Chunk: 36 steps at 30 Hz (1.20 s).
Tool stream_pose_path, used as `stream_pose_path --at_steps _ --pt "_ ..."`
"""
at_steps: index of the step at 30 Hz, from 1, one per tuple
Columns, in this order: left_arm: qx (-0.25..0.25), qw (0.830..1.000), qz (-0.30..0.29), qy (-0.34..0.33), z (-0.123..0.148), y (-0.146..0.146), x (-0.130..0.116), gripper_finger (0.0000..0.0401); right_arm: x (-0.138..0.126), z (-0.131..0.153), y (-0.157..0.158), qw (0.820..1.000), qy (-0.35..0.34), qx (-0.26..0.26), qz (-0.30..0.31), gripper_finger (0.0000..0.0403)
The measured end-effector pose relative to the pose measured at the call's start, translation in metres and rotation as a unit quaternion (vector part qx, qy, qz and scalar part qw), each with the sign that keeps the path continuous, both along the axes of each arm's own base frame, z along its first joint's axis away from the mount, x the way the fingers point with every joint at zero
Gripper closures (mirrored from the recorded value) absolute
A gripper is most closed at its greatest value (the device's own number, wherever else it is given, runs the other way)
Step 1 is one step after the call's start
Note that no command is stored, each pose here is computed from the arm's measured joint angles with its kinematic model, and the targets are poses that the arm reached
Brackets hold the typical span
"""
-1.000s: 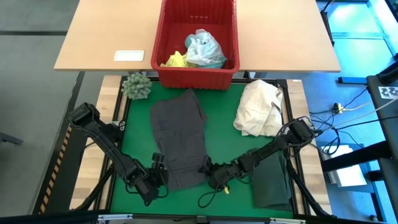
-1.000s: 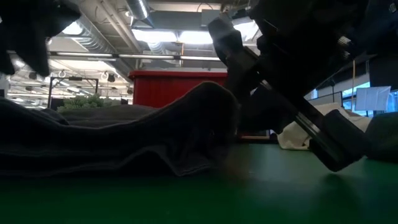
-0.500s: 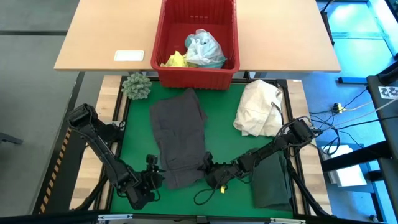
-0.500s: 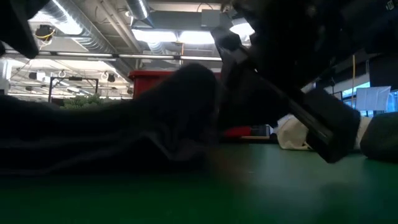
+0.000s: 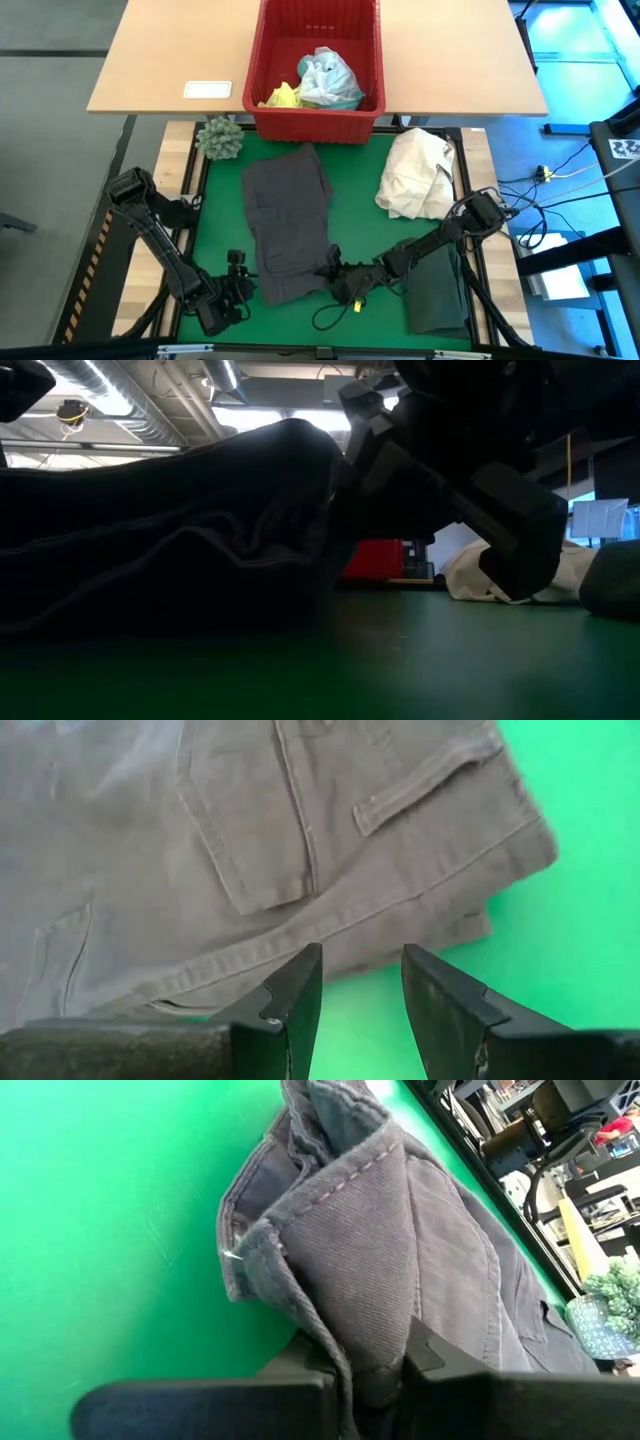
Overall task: Fold Laundry from Bin
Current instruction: Fold the gray short
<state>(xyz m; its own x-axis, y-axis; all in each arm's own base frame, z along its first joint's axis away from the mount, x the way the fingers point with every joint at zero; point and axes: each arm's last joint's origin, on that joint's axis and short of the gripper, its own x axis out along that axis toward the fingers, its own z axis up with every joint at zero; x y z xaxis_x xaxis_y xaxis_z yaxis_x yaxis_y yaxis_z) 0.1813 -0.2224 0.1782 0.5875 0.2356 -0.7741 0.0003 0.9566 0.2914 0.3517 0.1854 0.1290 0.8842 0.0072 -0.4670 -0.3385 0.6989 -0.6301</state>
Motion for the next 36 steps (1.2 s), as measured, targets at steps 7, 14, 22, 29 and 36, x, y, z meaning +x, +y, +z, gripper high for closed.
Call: stream_pose_path --at_steps 7,14,22,29,36 --pt "-0.001 0.999 -0.002 0.032 -0.010 0.006 -0.003 0.0249 0.000 0.001 -0.001 1.000 -0.006 -0.003 -0.022 0.0373" --pt "0.015 0.999 -0.005 0.042 -0.015 0.013 -0.001 0.0208 0.000 0.001 -0.001 1.000 -0.006 -0.003 -0.022 0.0373" --pt "0.048 0.995 -0.062 0.068 -0.019 0.016 0.000 0.0180 0.000 0.001 -0.001 1.000 -0.006 -0.003 -0.022 0.0373" --pt "0.087 0.985 -0.114 0.098 -0.019 0.019 0.000 0.0177 0.000 0.001 -0.001 1.000 -0.006 -0.003 -0.022 0.0370" --pt "0.130 0.970 -0.161 0.125 -0.032 0.019 0.008 0.0177 0.000 0.001 -0.001 1.000 -0.005 -0.003 -0.023 0.0370"
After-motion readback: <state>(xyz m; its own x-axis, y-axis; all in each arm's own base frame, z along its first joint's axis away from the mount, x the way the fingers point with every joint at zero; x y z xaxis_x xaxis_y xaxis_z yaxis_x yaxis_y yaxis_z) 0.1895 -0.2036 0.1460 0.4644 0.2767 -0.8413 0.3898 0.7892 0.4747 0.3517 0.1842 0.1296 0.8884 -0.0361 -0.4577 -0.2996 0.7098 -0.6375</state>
